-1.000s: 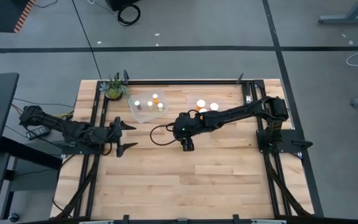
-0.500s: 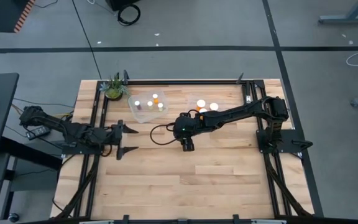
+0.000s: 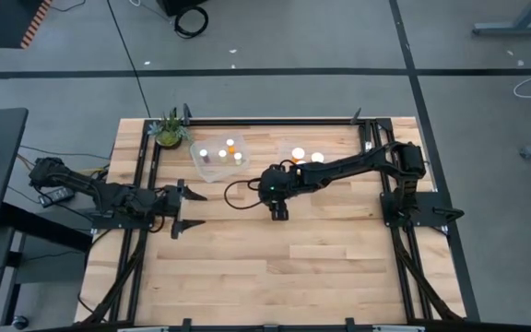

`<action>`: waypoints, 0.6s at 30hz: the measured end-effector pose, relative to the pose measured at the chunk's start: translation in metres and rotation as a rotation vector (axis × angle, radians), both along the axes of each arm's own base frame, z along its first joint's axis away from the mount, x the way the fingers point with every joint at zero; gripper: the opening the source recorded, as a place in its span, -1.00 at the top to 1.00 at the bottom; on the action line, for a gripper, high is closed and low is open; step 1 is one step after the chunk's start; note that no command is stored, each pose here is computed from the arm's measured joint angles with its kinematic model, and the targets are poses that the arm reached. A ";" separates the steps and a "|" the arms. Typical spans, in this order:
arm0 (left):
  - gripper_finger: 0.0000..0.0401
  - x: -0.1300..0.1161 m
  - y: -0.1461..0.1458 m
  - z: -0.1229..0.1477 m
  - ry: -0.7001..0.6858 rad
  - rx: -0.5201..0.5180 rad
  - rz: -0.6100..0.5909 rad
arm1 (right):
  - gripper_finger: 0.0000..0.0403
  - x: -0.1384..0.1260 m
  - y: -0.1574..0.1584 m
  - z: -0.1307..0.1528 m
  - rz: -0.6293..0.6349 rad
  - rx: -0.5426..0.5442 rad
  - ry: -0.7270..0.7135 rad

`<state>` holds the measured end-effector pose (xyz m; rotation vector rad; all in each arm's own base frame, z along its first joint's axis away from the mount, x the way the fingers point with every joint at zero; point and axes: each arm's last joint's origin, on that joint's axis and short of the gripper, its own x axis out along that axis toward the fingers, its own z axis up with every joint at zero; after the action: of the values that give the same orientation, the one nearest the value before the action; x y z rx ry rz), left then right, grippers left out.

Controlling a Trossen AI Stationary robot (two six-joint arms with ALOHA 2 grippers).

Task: Pick and place medicine bottles into bin by pill shape (circle, oval)
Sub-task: Put the orange pill bottle into the right bin

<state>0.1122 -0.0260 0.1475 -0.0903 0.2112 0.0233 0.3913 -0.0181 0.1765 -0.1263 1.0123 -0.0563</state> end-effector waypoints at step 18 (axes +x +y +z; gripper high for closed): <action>-0.84 0.000 0.000 0.000 -0.005 -0.058 0.014 | -0.11 -0.003 -0.001 -0.005 -0.040 -0.017 0.013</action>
<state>0.1123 -0.0260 0.1478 -0.1499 0.2065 0.0305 0.3881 -0.0187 0.1711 -0.1224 1.0275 -0.1008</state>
